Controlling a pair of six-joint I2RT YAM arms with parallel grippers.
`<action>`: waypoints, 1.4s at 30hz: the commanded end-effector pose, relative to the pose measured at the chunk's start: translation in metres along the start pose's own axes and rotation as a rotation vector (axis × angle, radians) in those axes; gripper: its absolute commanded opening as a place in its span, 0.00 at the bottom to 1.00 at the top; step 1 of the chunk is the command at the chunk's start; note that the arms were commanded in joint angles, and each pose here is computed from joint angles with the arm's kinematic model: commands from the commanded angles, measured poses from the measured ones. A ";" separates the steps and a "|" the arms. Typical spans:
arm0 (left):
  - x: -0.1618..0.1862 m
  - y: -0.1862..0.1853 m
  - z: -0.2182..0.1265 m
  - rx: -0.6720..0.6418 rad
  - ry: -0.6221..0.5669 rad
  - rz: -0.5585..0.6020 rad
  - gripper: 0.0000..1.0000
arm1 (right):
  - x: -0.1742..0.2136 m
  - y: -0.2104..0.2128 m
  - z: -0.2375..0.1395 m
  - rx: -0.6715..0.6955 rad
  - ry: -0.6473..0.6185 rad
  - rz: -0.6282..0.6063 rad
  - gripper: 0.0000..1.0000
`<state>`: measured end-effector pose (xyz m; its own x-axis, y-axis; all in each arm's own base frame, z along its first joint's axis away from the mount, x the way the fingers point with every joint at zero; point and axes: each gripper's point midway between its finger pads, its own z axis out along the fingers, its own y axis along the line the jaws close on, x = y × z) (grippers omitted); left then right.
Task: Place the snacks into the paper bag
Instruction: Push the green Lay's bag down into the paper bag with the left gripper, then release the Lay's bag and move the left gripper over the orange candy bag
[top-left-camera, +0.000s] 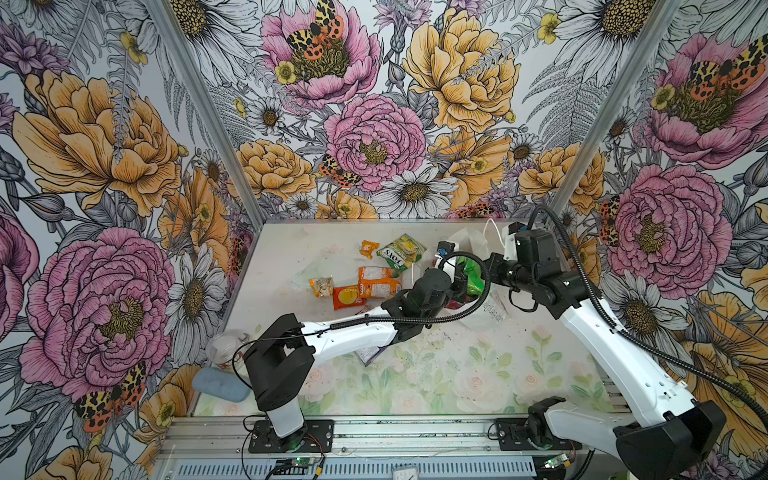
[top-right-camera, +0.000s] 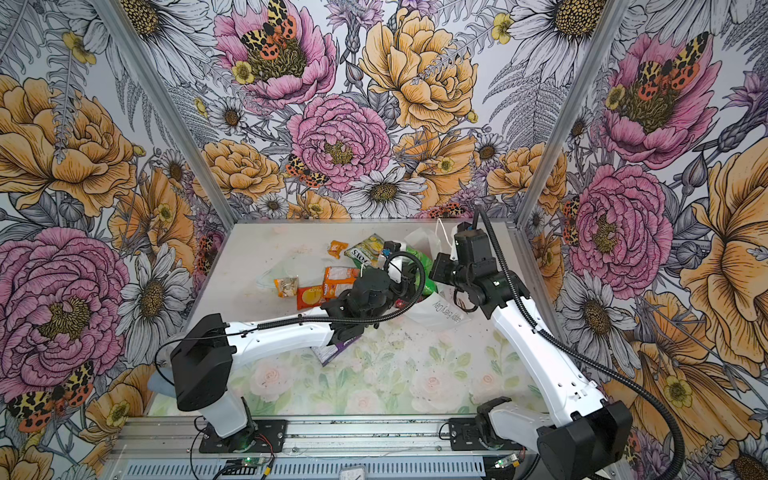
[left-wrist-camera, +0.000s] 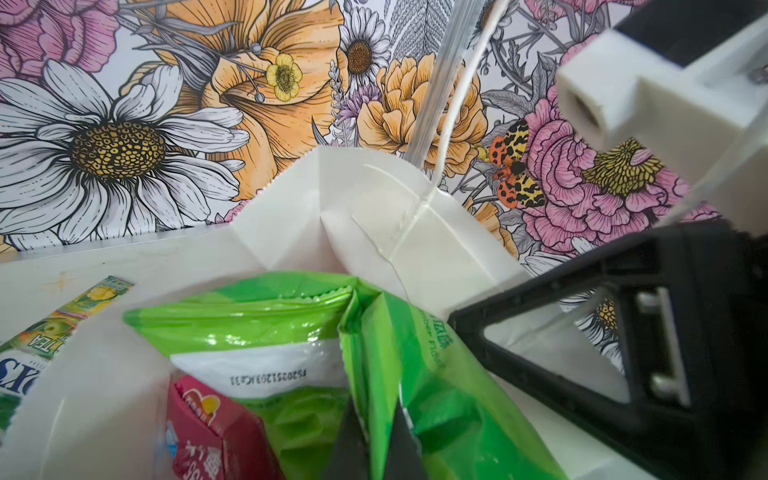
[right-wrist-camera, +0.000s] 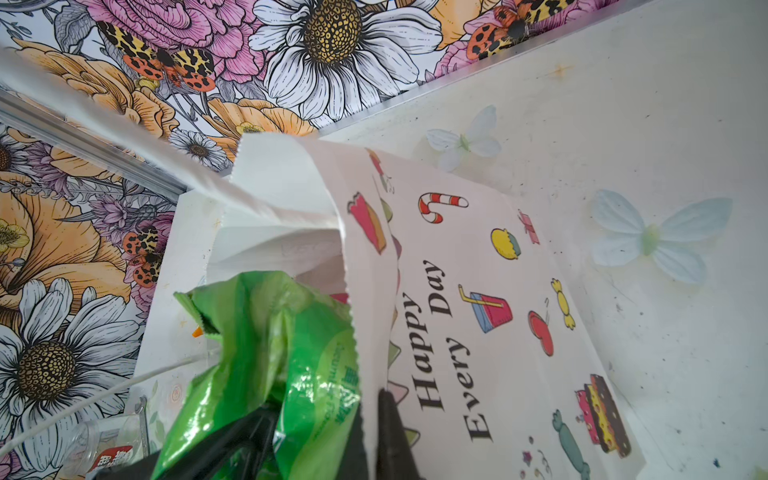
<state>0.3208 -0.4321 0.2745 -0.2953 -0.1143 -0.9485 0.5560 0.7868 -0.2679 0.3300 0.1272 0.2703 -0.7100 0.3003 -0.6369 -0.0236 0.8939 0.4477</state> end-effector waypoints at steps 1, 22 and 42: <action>0.054 -0.009 0.001 0.022 0.208 0.048 0.00 | -0.028 0.021 -0.018 -0.069 -0.106 -0.009 0.00; 0.111 -0.019 0.031 0.176 0.510 0.038 0.02 | -0.028 0.018 -0.018 -0.060 -0.111 -0.005 0.00; -0.073 0.038 -0.078 0.074 0.104 -0.157 0.85 | -0.030 0.007 -0.019 -0.005 -0.124 -0.023 0.00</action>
<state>0.2953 -0.3735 0.3305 -0.4704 -0.0822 -0.8786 0.5997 0.7006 -0.3866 0.3304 0.1218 0.2681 -0.7061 0.3007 -0.6411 -0.0034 0.9039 0.4277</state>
